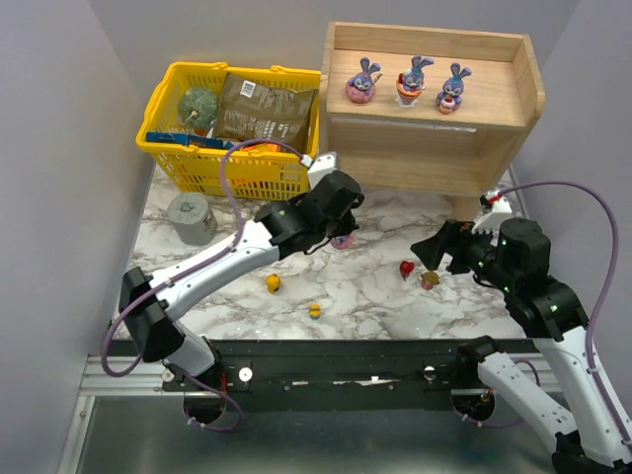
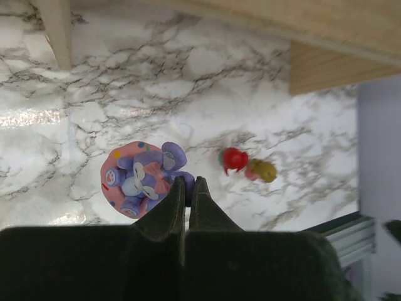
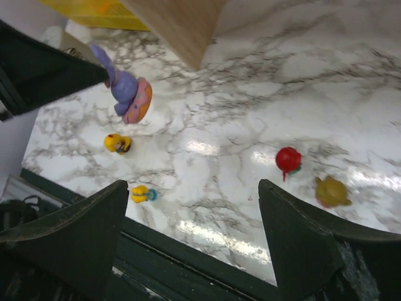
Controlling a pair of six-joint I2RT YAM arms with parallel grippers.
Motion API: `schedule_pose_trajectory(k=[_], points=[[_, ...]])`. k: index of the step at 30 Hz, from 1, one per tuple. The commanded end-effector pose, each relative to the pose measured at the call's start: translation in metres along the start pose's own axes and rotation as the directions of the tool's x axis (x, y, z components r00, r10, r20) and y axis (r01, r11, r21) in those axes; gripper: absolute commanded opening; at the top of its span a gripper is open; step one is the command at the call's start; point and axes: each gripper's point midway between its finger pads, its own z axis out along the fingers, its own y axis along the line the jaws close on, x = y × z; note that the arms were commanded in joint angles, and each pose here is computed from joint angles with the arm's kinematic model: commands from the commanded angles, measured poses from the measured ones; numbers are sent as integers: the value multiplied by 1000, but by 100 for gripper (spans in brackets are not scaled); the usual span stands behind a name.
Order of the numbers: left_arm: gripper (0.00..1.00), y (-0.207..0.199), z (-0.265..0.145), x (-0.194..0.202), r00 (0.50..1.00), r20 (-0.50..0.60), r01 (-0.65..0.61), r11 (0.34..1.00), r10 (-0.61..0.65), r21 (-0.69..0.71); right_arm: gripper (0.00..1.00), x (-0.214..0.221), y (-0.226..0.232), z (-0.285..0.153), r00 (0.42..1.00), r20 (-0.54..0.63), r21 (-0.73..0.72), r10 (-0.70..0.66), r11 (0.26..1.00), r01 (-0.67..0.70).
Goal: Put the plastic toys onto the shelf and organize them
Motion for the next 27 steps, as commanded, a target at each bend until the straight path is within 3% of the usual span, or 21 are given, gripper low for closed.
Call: schedule_pose_trajectory(k=[1, 7, 15, 27], points=[[0, -4, -44, -48, 973, 122, 191, 981, -194, 35, 92, -23, 65, 3, 989, 106, -299, -103, 945, 131], [0, -16, -76, -69, 946, 127, 279, 949, -298, 149, 98, -16, 123, 35, 969, 89, -342, -231, 906, 247], [0, -18, -107, -88, 907, 174, 333, 906, -384, 262, 100, -44, 149, 61, 962, 184, -322, -202, 912, 254], [0, -20, -128, -94, 868, 154, 405, 853, -472, 330, 99, -38, 185, 99, 984, 102, -400, -147, 899, 176]])
